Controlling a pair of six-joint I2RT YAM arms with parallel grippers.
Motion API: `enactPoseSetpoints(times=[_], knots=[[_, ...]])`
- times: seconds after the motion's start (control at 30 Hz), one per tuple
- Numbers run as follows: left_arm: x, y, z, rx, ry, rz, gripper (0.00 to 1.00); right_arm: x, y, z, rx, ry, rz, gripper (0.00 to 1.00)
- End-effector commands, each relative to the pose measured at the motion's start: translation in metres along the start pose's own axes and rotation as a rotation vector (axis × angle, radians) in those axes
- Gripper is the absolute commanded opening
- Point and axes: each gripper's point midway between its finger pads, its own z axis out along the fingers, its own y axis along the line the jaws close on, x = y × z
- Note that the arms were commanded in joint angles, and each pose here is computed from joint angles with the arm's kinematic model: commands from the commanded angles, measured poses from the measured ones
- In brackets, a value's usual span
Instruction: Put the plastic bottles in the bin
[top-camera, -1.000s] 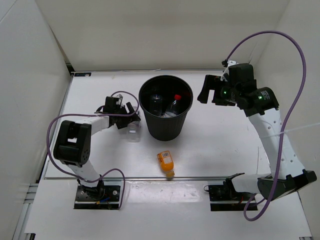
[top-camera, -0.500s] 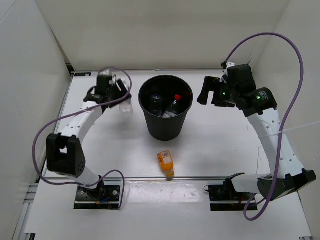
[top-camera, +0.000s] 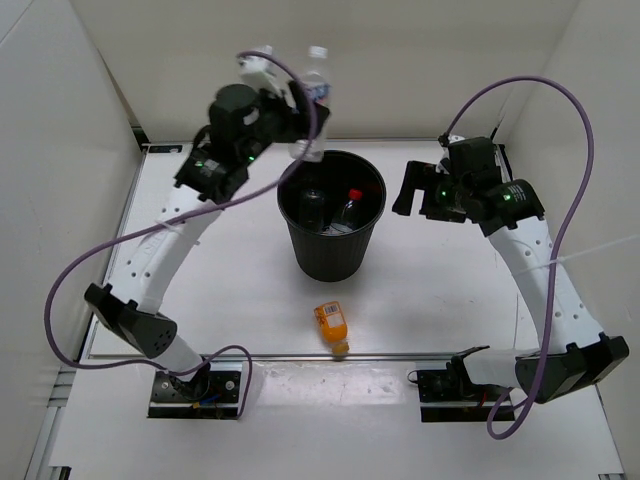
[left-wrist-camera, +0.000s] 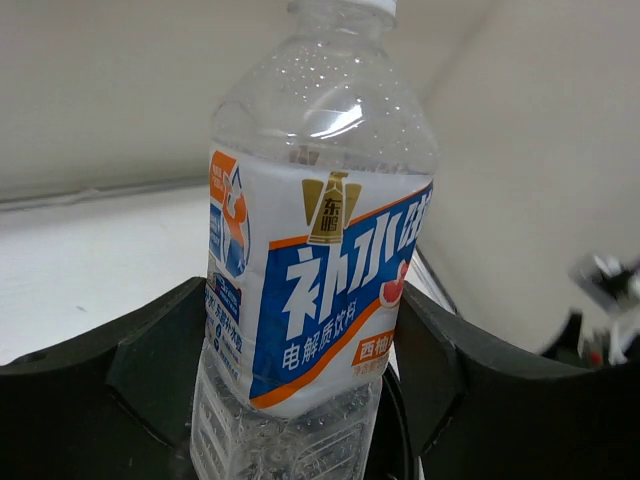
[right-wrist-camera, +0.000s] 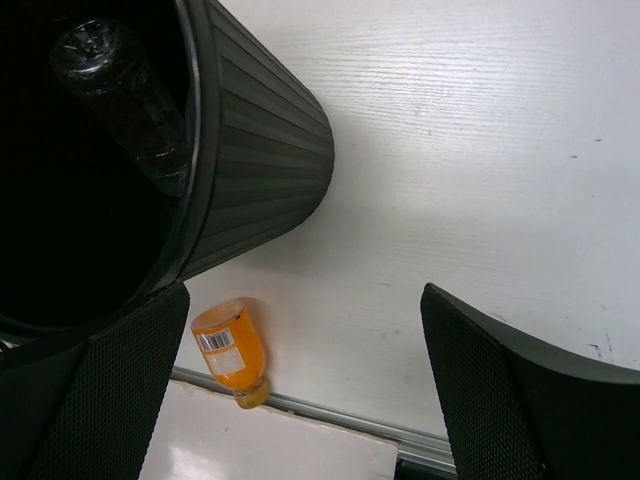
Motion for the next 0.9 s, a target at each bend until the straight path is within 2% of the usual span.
enactPoseSetpoints(times=[0.0,0.07,0.13,0.17,0.27,0.3,0.43,0.5,0.6,0.73,0.8,0.83,0.87], knots=[[0.061,-0.019,0.011,0.031,0.146,0.097,0.59,-0.009,-0.001,-0.006,-0.017,-0.06,0.032,1.0],[0.088,-0.032,0.003,0.061,0.197,0.136,0.62,-0.004,-0.003,-0.003,-0.014,-0.051,0.044,1.0],[0.095,-0.039,-0.012,0.053,0.195,0.19,0.66,-0.001,-0.002,-0.007,-0.027,-0.061,0.042,1.0],[0.109,-0.032,-0.016,0.03,0.221,0.199,0.68,0.006,-0.005,-0.002,-0.018,-0.038,0.045,1.0],[0.095,-0.017,-0.031,-0.049,0.171,0.204,0.85,0.017,-0.005,-0.005,-0.039,-0.033,0.054,1.0],[0.088,-0.015,-0.034,-0.064,0.15,0.203,1.0,0.027,-0.009,0.0,-0.033,-0.016,0.056,1.0],[0.035,-0.022,-0.05,-0.084,0.024,0.212,1.0,0.04,-0.004,-0.013,-0.095,-0.071,0.085,1.0],[-0.003,-0.022,-0.066,-0.12,-0.07,0.214,1.0,0.061,-0.001,-0.008,-0.137,-0.04,0.089,1.0],[-0.036,-0.002,-0.093,-0.246,-0.168,0.21,1.0,0.095,0.012,-0.002,-0.221,0.006,0.06,1.0],[-0.014,0.063,-0.119,-0.434,-0.132,0.241,1.0,0.155,0.045,0.006,-0.398,0.103,-0.027,1.0],[0.011,0.1,-0.139,-0.537,-0.067,0.239,1.0,0.169,0.05,0.017,-0.394,0.075,-0.057,1.0],[0.02,0.114,-0.146,-0.583,-0.04,0.234,1.0,0.2,0.054,0.024,-0.407,0.127,-0.118,1.0],[0.029,0.125,-0.153,-0.62,-0.009,0.224,1.0,0.209,0.056,0.028,-0.404,0.123,-0.149,1.0]])
